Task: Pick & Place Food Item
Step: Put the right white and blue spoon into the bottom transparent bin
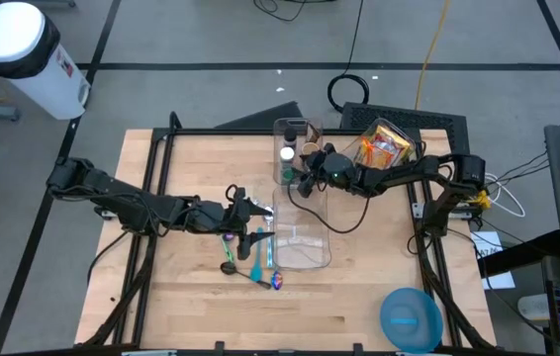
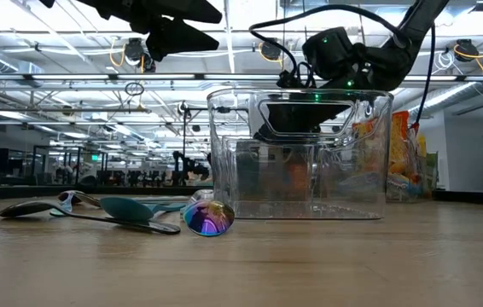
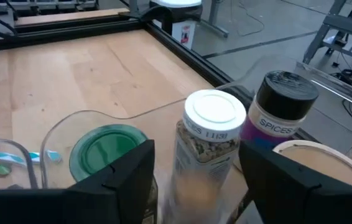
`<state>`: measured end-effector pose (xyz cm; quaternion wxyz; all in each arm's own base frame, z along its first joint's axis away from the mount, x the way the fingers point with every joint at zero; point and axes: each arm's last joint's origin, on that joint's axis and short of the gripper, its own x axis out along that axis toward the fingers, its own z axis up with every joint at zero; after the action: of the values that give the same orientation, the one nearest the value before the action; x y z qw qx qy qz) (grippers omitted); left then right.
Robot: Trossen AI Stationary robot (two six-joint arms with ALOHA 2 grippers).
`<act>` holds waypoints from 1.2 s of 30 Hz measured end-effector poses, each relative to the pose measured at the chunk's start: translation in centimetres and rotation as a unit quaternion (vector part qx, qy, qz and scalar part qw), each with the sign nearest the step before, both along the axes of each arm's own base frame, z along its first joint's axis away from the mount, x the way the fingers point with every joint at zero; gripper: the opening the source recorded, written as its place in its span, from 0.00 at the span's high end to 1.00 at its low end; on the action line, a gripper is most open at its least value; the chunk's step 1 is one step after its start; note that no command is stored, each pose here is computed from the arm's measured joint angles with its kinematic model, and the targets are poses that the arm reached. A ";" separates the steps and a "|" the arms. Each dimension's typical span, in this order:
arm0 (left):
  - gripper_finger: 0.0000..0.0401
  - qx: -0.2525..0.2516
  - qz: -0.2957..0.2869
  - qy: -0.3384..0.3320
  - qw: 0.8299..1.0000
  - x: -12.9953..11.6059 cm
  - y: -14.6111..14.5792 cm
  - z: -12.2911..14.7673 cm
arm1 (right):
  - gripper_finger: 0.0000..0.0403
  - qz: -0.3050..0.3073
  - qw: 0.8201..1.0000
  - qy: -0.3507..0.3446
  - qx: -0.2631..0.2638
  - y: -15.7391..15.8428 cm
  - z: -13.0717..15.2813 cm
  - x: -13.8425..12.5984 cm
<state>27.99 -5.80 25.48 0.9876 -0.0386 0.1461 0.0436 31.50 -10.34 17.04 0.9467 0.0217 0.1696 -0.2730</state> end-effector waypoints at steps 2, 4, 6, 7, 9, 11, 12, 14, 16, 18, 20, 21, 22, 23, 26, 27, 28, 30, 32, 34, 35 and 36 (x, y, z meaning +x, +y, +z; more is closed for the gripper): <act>0.32 0.000 0.000 0.001 1.000 0.0 0.0 0.0 | 0.41 0.000 1.000 0.001 0.000 0.0 0.0 0.0; 0.31 0.000 0.000 0.002 1.000 0.0 0.0 0.0 | 0.40 0.000 1.000 0.001 0.000 0.0 0.0 0.0; 0.30 0.000 0.000 0.002 1.000 0.0 0.0 0.0 | 0.40 0.000 1.000 0.001 0.001 0.0 0.0 0.0; 0.29 0.000 0.000 0.002 1.000 0.0 0.0 0.0 | 0.41 0.001 1.000 0.000 0.000 0.0 0.1 0.0; 0.28 0.001 0.000 0.002 1.000 0.0 0.0 0.0 | 0.41 0.003 1.000 -0.001 -0.002 0.1 0.3 -0.1; 0.28 0.002 -0.001 0.002 1.000 0.0 0.0 0.0 | 0.42 0.009 1.000 0.003 -0.010 0.4 0.9 -0.3; 0.27 0.003 -0.001 0.002 1.000 0.0 0.0 0.0 | 0.42 0.013 1.000 0.001 -0.017 0.5 1.3 -0.4; 0.27 0.004 -0.001 0.003 1.000 0.0 0.0 -0.1 | 0.42 0.024 0.999 -0.007 -0.030 1.1 2.6 -0.8; 0.28 0.007 -0.002 0.011 1.000 -0.1 0.0 -0.2 | 0.42 0.036 0.998 -0.014 -0.041 1.9 4.0 -1.3; 0.29 0.015 -0.003 0.032 0.999 -0.2 0.0 -0.6 | 0.42 0.051 0.997 -0.023 -0.047 2.9 5.5 -1.8; 0.30 0.015 -0.001 0.058 0.998 -0.4 0.1 -1.1 | 0.42 0.071 0.996 -0.033 -0.050 4.3 6.9 -2.5; 0.31 0.013 0.001 0.069 0.998 -0.5 0.1 -1.3 | 0.42 0.083 0.995 -0.037 -0.051 5.0 7.6 -2.9; 0.31 0.010 0.002 0.074 0.997 -0.6 0.1 -1.7 | 0.42 0.095 0.993 -0.042 -0.051 5.8 8.2 -3.2; 0.32 0.008 0.003 0.078 0.997 -0.8 0.1 -2.1 | 0.42 0.108 0.992 -0.044 -0.051 6.6 8.7 -3.6; 0.34 0.002 0.024 0.086 0.996 -1.6 0.4 -4.2 | 0.42 0.149 0.987 -0.045 -0.044 9.1 9.8 -4.7; 0.34 -0.001 0.034 0.087 0.996 -2.0 0.5 -4.9 | 0.42 0.164 0.985 -0.043 -0.043 9.9 10.0 -5.0; 0.35 -0.004 0.048 0.086 0.995 -2.4 0.7 -5.6 | 0.42 0.178 0.982 -0.042 -0.042 10.7 10.3 -5.4; 0.35 -0.022 0.079 0.082 0.993 -2.9 1.1 -6.7 | 0.42 0.205 0.977 -0.047 -0.042 12.2 10.7 -5.8; 0.35 -0.047 0.101 0.084 0.990 -3.0 1.6 -8.0 | 0.42 0.218 0.974 -0.051 -0.045 13.4 10.9 -6.2; 0.34 -0.069 0.121 0.090 0.986 -3.2 2.1 -8.9 | 0.42 0.217 0.973 -0.062 -0.053 14.3 11.1 -6.3; 0.34 -0.081 0.130 0.082 0.985 -3.0 2.4 -9.1 | 0.42 0.215 0.973 -0.065 -0.058 14.6 11.2 -6.3; 0.34 -0.092 0.137 0.073 0.984 -2.7 2.6 -9.1 | 0.42 0.214 0.972 -0.067 -0.062 14.9 11.3 -6.4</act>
<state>25.33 -3.20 16.42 0.9511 -0.1461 0.2143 0.1676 25.12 4.54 28.33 0.9919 -0.0554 0.0889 -0.0717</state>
